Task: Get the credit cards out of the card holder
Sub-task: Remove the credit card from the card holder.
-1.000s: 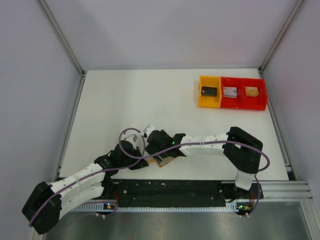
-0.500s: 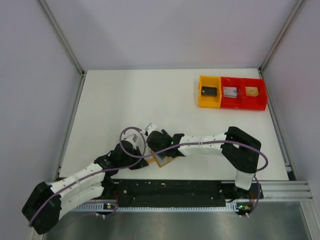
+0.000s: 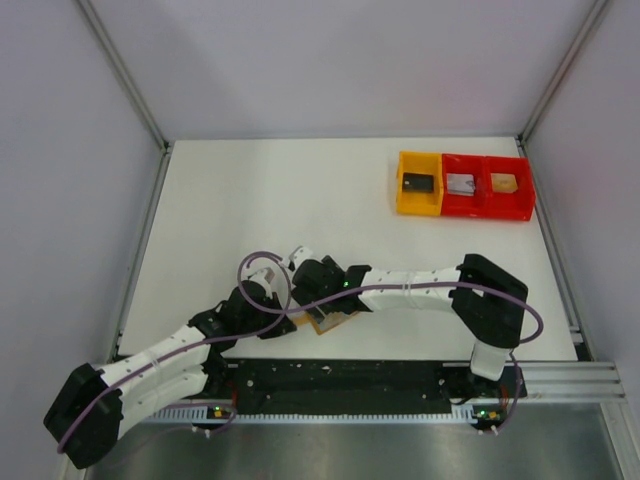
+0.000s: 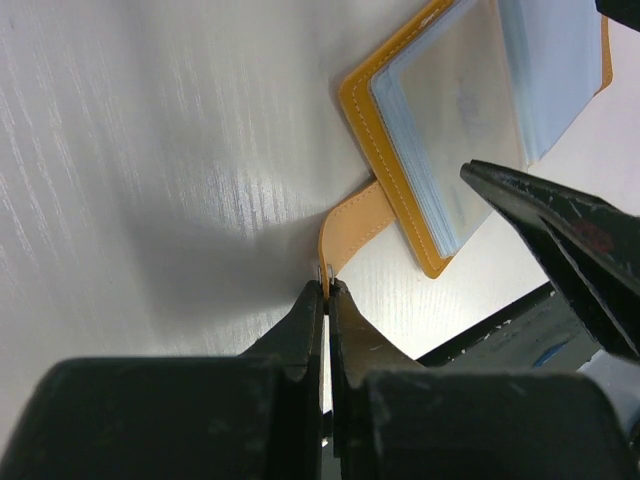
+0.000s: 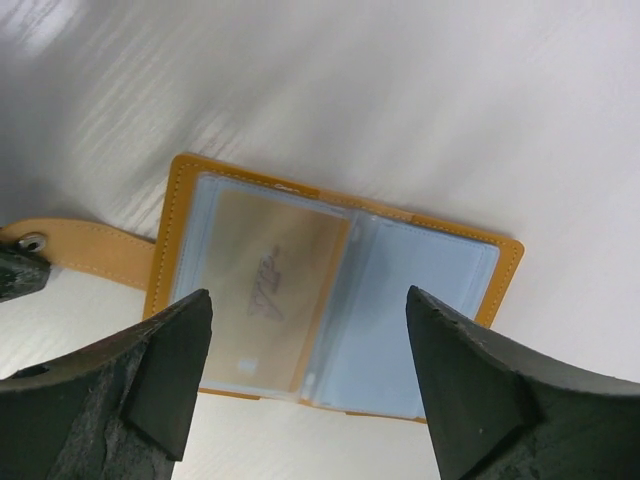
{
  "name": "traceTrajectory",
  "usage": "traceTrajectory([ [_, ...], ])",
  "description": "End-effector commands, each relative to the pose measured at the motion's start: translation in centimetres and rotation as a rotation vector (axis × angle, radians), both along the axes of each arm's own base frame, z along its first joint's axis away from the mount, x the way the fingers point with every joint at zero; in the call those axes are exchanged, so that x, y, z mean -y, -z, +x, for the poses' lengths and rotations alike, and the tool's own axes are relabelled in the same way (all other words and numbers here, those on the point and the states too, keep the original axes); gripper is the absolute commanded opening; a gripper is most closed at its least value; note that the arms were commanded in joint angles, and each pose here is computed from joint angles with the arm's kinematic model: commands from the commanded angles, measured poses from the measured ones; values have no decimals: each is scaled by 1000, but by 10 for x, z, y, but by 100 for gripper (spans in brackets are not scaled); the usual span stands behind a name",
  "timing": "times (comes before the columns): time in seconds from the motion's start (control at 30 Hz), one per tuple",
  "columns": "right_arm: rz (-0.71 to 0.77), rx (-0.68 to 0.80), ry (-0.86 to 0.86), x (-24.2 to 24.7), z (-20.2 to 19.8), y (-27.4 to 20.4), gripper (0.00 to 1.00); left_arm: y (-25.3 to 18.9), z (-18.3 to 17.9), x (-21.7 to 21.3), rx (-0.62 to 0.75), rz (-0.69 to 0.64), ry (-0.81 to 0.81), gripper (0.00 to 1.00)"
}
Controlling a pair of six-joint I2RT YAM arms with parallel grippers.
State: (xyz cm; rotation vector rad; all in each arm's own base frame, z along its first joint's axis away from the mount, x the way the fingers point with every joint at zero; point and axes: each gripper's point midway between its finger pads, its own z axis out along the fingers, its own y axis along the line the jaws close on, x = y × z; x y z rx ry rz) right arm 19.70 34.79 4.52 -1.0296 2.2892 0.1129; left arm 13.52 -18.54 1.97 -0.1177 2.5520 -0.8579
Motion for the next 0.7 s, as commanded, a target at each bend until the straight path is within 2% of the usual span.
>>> traceTrajectory([
  [0.0, 110, 2, -16, -32, -4, -25, 78, -7, 7, 2, 25, 5, -2, 0],
  [0.27, 85, -35, -21, -38, -8, -7, 78, -8, 7, 4, 26, -6, 1, 0],
  [0.67, -5, -9, 3, -22, -4, 10, 78, -8, 6, 2, 27, -4, -6, 0],
])
